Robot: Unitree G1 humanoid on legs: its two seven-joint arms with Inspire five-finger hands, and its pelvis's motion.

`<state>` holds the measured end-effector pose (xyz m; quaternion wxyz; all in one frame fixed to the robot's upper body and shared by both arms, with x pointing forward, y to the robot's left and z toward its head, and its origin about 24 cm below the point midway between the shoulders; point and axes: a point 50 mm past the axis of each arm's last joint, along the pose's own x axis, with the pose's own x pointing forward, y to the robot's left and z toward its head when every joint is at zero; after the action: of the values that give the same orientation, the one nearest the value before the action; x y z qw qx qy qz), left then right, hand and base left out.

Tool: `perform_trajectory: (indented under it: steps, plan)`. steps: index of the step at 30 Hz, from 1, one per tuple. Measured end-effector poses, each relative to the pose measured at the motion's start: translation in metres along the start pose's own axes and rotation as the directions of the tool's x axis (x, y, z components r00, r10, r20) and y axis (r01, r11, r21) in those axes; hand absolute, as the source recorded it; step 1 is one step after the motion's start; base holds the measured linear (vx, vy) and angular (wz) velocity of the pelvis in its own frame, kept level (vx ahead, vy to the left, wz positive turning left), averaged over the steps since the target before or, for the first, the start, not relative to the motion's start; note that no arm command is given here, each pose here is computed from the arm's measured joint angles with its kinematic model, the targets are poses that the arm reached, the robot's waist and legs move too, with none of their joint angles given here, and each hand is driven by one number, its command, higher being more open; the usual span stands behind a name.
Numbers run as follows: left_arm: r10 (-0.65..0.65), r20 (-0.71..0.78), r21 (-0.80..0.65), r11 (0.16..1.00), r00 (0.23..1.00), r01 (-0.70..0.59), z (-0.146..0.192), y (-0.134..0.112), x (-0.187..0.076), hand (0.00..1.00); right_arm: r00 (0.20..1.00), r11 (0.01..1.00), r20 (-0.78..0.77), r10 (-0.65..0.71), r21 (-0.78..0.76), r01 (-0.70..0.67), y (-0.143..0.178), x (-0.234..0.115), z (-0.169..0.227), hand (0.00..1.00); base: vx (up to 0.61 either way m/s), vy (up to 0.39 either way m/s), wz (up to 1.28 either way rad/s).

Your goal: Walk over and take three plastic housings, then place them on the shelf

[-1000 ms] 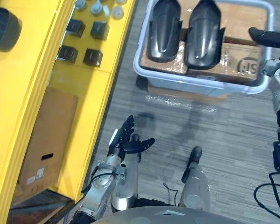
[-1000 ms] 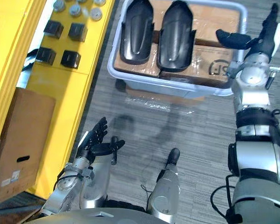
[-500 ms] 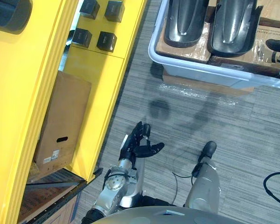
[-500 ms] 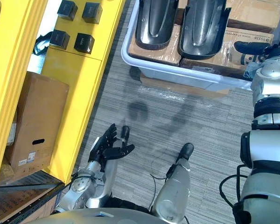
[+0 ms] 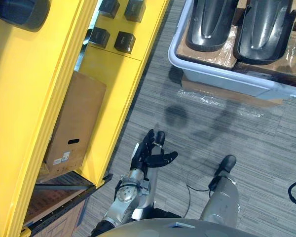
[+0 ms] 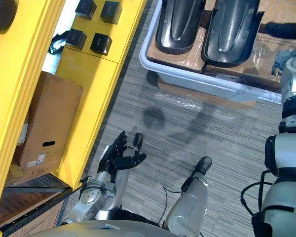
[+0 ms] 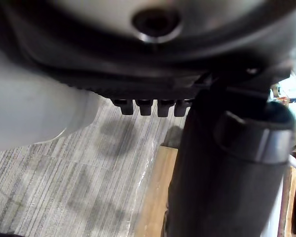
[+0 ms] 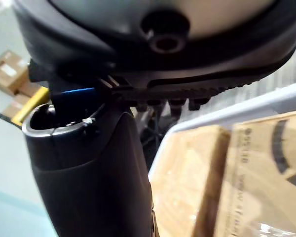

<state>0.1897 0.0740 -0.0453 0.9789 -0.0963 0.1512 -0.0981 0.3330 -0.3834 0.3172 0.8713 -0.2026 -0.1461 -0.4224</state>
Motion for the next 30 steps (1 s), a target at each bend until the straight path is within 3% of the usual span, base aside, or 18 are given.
perform_trajectory:
  steps: [5,10,17,26,30]
  plan:
    - [-0.005,-0.011,-0.038,0.999,1.0,0.004,-0.002,0.002,-0.001,1.0,0.988,0.997,0.152,-0.009,0.073,-0.002,0.004,-0.003,0.038,1.0,-0.01,-0.003,-0.03]
    - [-0.015,-0.016,-0.059,0.998,1.0,0.014,-0.003,0.002,-0.001,1.0,0.985,0.997,0.171,-0.002,0.08,-0.012,0.005,-0.004,0.044,1.0,-0.03,-0.001,-0.03]
    - [-0.008,-0.039,-0.069,0.998,0.999,0.006,-0.008,0.003,-0.003,1.0,0.991,0.998,0.118,0.056,0.024,-0.059,0.017,-0.003,0.04,1.0,0.01,-0.013,0.05]
    - [-0.024,-0.012,-0.056,0.998,1.0,0.023,-0.005,-0.001,0.001,1.0,0.99,0.985,-0.018,0.139,-0.104,-0.14,0.028,-0.004,0.008,1.0,0.01,0.001,0.06]
    - [-0.035,-0.007,-0.043,0.998,0.999,0.035,-0.003,-0.003,0.005,1.0,0.989,0.964,-0.082,0.124,-0.226,-0.14,0.027,-0.005,-0.008,1.0,0.02,0.0,0.1]
